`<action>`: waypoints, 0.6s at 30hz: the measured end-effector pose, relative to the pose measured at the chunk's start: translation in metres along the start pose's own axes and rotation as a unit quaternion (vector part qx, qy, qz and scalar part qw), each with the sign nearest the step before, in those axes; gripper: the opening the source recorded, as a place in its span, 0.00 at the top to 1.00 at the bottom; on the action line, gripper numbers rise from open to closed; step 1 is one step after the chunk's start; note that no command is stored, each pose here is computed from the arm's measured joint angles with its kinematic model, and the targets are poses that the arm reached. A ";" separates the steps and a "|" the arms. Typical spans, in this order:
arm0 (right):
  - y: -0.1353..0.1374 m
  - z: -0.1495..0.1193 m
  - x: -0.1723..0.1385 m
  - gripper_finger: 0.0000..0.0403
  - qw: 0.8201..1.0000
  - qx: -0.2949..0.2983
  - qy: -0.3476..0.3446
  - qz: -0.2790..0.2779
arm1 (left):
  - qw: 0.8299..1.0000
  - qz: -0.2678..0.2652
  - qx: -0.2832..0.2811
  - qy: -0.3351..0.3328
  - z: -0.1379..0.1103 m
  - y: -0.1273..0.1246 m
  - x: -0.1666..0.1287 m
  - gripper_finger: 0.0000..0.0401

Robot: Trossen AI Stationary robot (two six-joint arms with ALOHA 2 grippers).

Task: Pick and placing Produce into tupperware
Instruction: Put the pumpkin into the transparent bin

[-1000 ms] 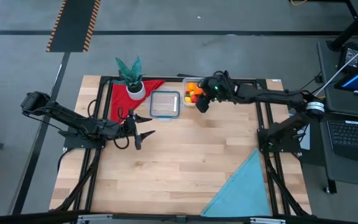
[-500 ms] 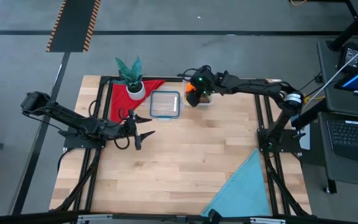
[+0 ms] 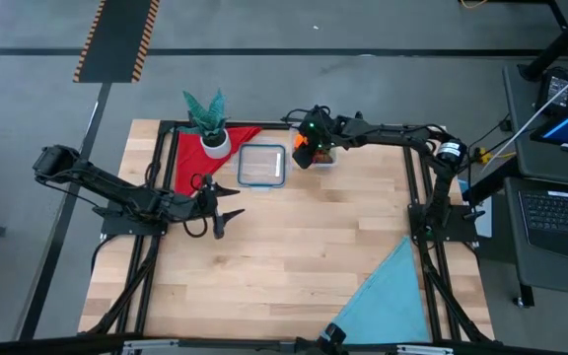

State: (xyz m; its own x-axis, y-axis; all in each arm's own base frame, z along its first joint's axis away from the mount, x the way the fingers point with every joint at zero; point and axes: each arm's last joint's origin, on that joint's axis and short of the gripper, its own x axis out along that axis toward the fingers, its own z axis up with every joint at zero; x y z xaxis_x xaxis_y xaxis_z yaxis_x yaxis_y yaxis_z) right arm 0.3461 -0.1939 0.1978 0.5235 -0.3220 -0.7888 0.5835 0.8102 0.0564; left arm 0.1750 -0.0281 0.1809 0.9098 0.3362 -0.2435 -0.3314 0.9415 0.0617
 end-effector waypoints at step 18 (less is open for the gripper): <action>0.001 -0.001 0.009 0.36 1.000 0.000 -0.005 0.002 | 1.000 0.000 0.000 0.000 0.000 0.000 0.000 0.35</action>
State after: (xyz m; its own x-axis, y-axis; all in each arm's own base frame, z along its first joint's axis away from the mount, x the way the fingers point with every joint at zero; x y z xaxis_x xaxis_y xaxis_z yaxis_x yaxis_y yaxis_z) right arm 0.3508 -0.1956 0.1902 0.5312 -0.3239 -0.7829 0.5816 0.8113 0.0590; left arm 0.1750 -0.0281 0.1808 0.9096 0.3363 -0.2441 -0.3314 0.9415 0.0621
